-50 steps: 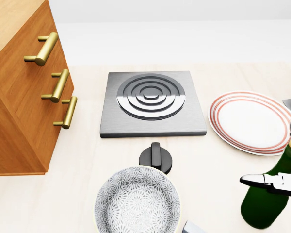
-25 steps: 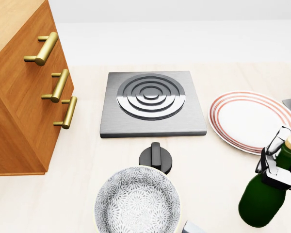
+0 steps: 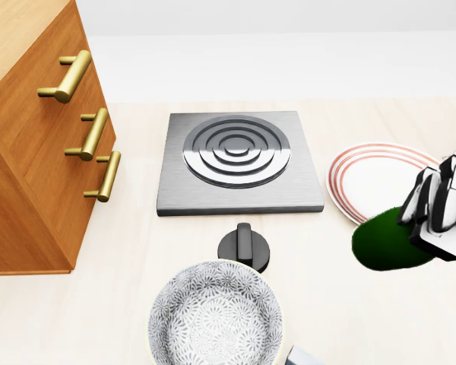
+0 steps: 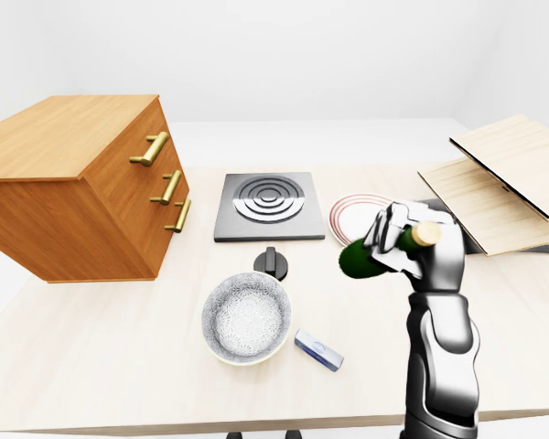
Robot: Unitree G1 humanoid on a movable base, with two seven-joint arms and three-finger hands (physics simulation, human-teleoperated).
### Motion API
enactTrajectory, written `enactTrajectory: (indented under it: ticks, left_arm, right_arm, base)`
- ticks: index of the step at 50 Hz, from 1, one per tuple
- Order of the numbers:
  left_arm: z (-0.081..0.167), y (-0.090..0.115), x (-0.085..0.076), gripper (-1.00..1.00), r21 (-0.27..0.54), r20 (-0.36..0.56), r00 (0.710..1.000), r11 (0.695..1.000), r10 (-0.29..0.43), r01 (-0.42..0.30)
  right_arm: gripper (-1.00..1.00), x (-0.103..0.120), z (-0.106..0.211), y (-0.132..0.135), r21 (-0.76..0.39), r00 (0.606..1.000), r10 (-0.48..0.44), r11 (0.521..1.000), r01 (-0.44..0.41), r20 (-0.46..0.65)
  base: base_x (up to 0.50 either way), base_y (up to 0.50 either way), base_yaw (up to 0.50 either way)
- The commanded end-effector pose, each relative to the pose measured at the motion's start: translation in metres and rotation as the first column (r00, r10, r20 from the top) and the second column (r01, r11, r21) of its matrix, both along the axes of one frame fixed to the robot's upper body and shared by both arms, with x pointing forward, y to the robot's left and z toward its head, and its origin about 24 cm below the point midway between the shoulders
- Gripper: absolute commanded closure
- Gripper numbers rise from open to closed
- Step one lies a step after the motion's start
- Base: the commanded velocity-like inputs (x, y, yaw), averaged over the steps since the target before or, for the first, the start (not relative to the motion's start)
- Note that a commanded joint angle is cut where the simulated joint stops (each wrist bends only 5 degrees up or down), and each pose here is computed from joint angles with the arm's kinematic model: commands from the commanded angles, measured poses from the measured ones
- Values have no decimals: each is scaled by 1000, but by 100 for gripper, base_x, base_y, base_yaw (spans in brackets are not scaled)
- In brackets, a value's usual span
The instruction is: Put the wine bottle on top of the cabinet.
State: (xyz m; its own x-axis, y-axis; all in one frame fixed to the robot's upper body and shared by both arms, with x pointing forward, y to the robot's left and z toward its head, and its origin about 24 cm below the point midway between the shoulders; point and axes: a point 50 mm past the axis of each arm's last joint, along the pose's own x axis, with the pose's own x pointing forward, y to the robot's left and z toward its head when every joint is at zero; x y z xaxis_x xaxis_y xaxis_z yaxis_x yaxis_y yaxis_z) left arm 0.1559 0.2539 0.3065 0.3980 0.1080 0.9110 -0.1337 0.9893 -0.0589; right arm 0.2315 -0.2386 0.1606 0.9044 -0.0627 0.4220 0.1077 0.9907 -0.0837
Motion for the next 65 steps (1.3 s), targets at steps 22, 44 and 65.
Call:
enactTrajectory:
  ticks: [22, 44, 65]
  left_arm:
    - [-2, -8, 0, -100, 12, 6, 1000, 1000, -27, 27]
    - [28, -63, -11, -100, -87, 258, 863, 879, -435, 469]
    - [40, -113, 38, -100, 122, 122, 901, 907, -417, 403]
  right_arm:
    - [100, -72, 163, 36, -129, 632, 191, 981, -144, 751]
    - [99, -57, 181, 46, -94, 594, 234, 962, -257, 770]
    - [99, -47, 174, 65, -114, 604, 275, 950, -291, 748]
  base:
    - [0, 0, 0]
    - [0, 0, 0]
    - [0, 0, 0]
